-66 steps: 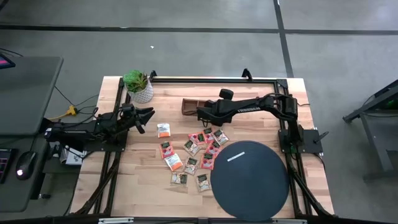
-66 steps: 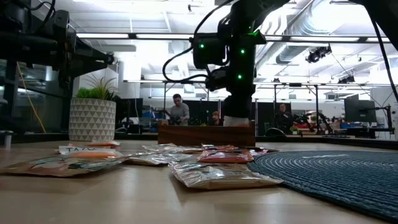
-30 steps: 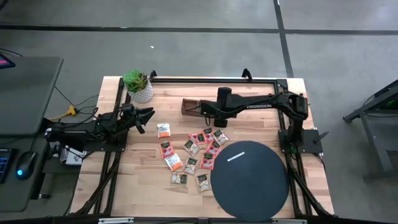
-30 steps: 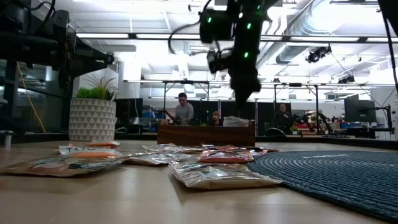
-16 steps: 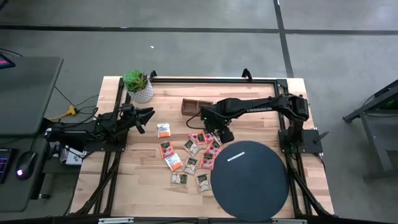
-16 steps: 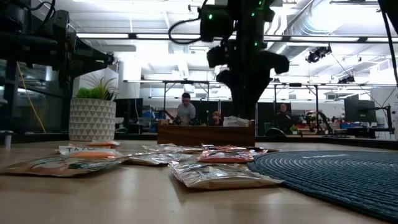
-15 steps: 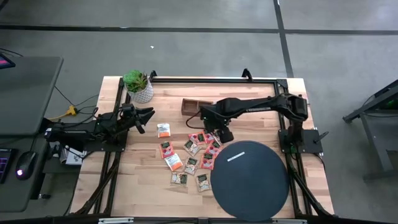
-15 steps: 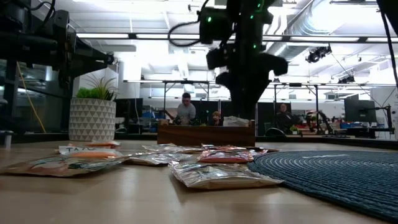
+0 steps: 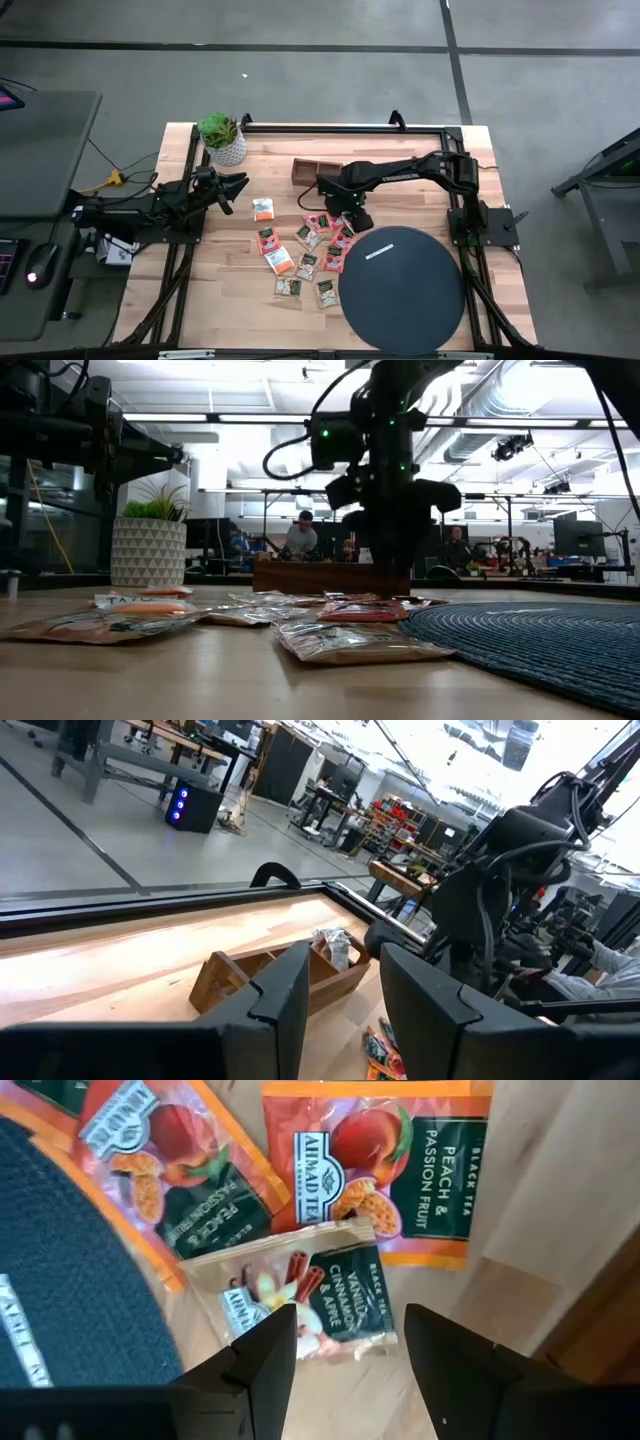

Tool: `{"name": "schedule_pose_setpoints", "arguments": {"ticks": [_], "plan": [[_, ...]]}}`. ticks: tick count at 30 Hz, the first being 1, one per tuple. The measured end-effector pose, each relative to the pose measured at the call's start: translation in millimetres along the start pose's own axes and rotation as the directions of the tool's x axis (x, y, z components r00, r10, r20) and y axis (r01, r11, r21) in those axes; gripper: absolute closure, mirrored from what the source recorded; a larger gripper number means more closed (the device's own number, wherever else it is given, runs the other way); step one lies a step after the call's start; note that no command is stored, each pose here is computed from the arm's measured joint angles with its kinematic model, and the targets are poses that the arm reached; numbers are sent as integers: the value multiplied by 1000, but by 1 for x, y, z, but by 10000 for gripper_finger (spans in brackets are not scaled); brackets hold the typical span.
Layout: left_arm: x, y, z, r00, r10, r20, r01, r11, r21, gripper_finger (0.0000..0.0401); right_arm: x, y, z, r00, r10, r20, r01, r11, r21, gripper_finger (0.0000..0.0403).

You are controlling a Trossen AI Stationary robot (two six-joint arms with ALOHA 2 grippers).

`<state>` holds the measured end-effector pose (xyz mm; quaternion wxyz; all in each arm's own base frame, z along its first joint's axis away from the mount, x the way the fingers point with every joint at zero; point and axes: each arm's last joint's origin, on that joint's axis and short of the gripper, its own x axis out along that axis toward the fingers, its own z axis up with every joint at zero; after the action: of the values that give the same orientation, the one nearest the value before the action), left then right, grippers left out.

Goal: Pick & Place Tea
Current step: Put the brown tea sachet into the middle section of the wooden organizer

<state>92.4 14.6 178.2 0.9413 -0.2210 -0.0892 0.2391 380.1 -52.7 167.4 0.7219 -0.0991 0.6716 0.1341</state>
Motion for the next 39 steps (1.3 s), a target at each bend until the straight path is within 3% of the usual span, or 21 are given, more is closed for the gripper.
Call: {"name": "schedule_pose_setpoints", "arguments": {"ticks": [18,22,32,39], "plan": [[0,0,0,1000,0,0,0,1000,0,278,20,-10,1,1000,25,-9,-24,998,58,223],[0,0,0,1000,0,0,0,1000,0,278,20,-11,1,1000,17,-12,-16,997,77,258],[0,0,0,1000,0,0,0,1000,0,278,20,-11,1,1000,12,-5,-11,988,153,393],[0,0,0,1000,0,0,0,1000,0,278,20,-12,2,1000,-8,-7,10,984,179,400]]}}
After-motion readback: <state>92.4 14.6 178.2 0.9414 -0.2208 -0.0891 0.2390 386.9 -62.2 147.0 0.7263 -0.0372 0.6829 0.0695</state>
